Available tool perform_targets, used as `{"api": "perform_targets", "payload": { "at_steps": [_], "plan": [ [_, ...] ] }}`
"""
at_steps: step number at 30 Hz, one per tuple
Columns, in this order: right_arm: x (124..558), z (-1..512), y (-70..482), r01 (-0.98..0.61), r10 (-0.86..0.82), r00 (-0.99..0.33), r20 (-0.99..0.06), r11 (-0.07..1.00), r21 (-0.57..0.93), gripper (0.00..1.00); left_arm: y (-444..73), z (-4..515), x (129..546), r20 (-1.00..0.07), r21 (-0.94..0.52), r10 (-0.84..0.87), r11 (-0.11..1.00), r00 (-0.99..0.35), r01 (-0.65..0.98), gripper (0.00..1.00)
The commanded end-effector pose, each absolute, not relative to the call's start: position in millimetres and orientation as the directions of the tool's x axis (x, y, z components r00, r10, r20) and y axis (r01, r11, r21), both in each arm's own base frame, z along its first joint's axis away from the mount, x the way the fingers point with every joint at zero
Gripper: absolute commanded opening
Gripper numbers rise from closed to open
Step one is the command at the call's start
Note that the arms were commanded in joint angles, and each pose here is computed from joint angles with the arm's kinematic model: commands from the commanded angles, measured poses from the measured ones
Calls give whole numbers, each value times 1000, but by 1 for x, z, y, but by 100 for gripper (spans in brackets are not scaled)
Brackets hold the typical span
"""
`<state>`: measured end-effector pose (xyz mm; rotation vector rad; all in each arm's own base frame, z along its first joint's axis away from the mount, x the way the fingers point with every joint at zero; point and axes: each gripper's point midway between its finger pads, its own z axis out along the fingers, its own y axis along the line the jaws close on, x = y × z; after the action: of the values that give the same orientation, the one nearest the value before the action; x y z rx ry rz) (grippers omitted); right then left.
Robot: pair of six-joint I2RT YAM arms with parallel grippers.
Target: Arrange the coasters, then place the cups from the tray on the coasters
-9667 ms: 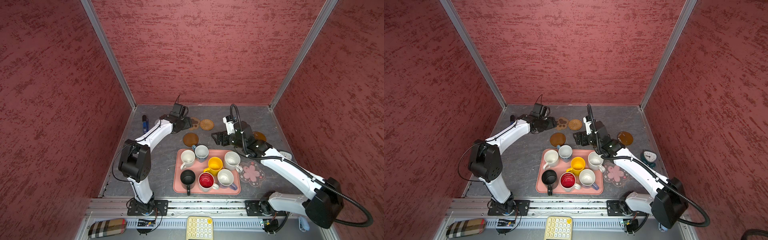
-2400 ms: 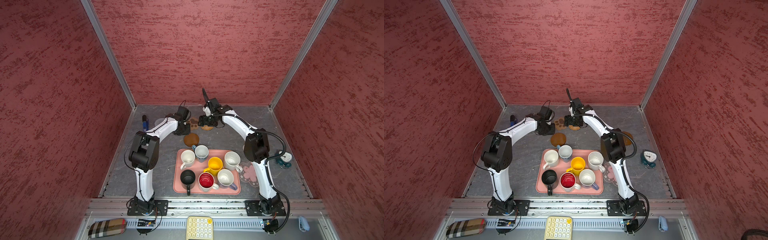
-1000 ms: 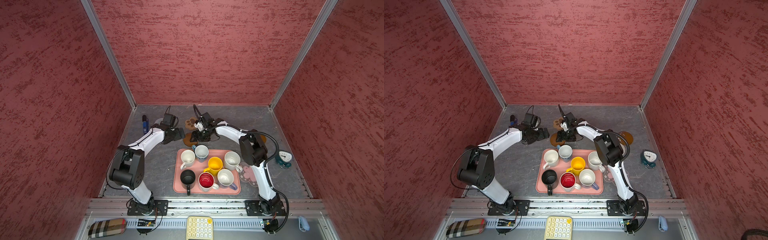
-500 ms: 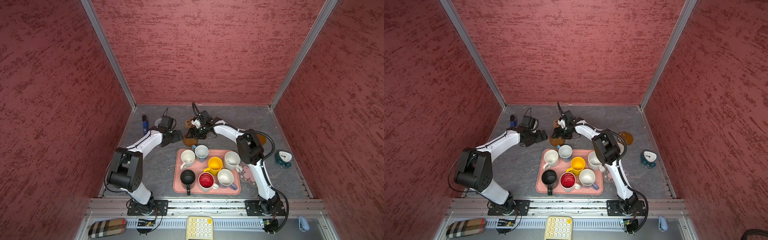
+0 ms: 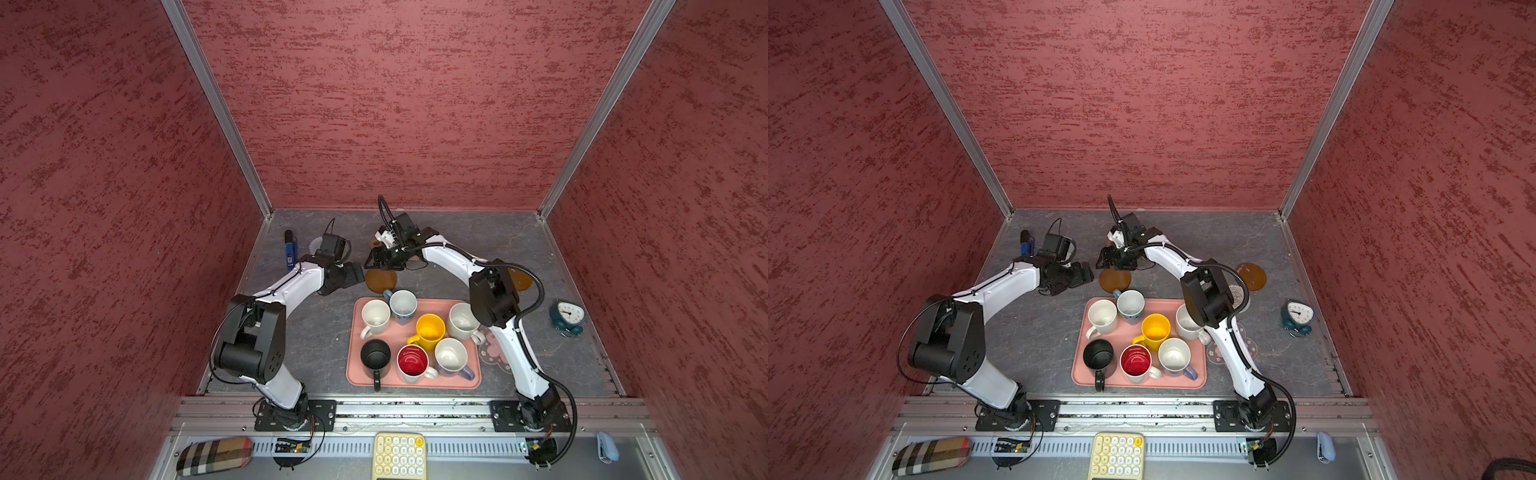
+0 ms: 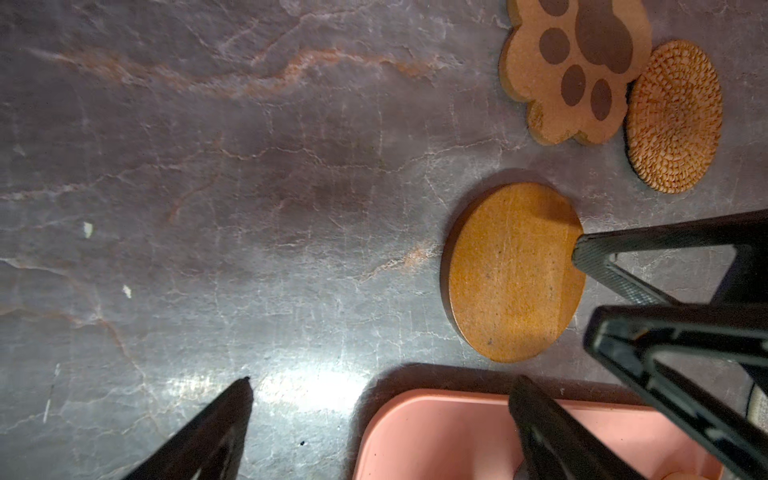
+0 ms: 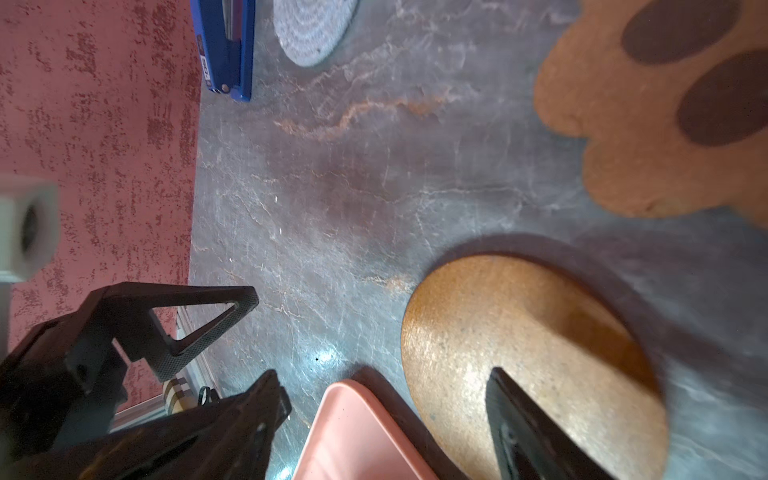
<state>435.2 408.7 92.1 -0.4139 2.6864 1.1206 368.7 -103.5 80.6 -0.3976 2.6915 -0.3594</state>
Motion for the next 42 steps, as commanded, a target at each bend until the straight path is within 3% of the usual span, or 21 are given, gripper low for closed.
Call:
{"api": "perform_targets", "payload": {
  "at_steps": [1, 15, 24, 42],
  "plan": [
    [442, 101, 380, -314, -159, -942, -297, 732, 604, 79, -102, 77, 373, -345, -314, -341, 920, -875, -234, 97],
    [419, 79, 325, -193, -57, -967, -250, 806, 559, 78, -101, 77, 374, -347, -317, -350, 917, -870, -243, 98],
    [400, 69, 345, -182, -77, -980, -183, 720, 670, 79, -99, 81, 372, -352, -313, -355, 916, -866, -249, 99],
    [394, 56, 393, -175, -117, -985, -130, 652, 738, 79, -87, 79, 362, -355, -323, -385, 906, -852, -274, 99]
  ]
}}
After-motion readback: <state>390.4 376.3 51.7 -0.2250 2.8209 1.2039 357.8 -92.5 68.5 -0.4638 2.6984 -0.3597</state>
